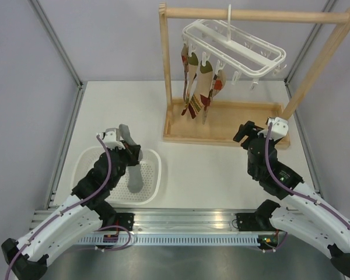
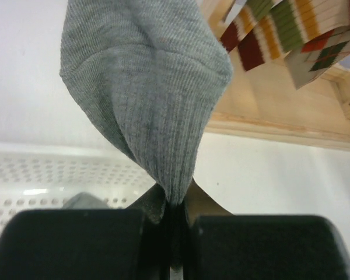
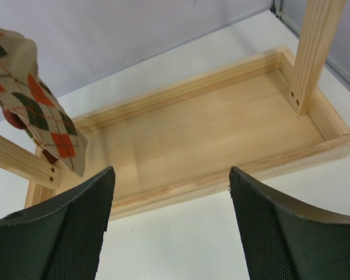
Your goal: Remove the socks clipped to the hanger
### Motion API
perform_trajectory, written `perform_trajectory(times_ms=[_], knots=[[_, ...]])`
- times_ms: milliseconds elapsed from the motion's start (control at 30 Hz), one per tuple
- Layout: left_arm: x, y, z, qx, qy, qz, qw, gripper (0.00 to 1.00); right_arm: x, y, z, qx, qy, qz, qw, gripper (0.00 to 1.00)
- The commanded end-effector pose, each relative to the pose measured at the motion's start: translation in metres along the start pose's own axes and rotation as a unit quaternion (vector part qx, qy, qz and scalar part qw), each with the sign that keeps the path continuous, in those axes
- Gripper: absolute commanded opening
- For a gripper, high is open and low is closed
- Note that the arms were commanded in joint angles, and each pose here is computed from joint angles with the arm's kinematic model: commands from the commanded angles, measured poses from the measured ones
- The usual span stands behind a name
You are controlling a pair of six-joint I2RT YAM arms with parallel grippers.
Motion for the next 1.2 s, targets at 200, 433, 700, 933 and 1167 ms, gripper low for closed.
perform_trajectory(times_ms=[200,433,700,933,1167], knots=[[0.085,-0.033,-0.033,-0.015,0.214,-0.134,0.968,0.02,-0.014,-0.038,0.007,0.023,-0.005,0.041,0.999,0.84],[0.103,-0.043,-0.038,-0.014,0.268,-0.140,0.953,0.02,-0.020,-0.062,0.011,0.037,-0.006,0.050,0.998,0.84],[0.108,-0.055,-0.039,-0.002,0.276,-0.158,0.948,1.00,-0.022,-0.080,0.017,0.055,-0.005,0.036,0.998,0.84],[0.109,-0.053,-0.040,-0.007,0.280,-0.159,0.947,1.00,-0.022,-0.084,0.019,0.060,0.003,0.040,0.997,0.84],[0.103,-0.039,-0.034,-0.023,0.279,-0.135,0.950,1.00,-0.021,-0.089,0.020,0.069,0.012,0.043,0.997,0.84]])
Point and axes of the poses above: each gripper's point midway between its finger pads, its own z axis out along the fingers, its own x axis along the line the jaws close on, y = z × x, the point moved 3 cm from there along -z, back along the fingers, and after that the axes turned 9 degrees about -z, right-handed, at the moved point
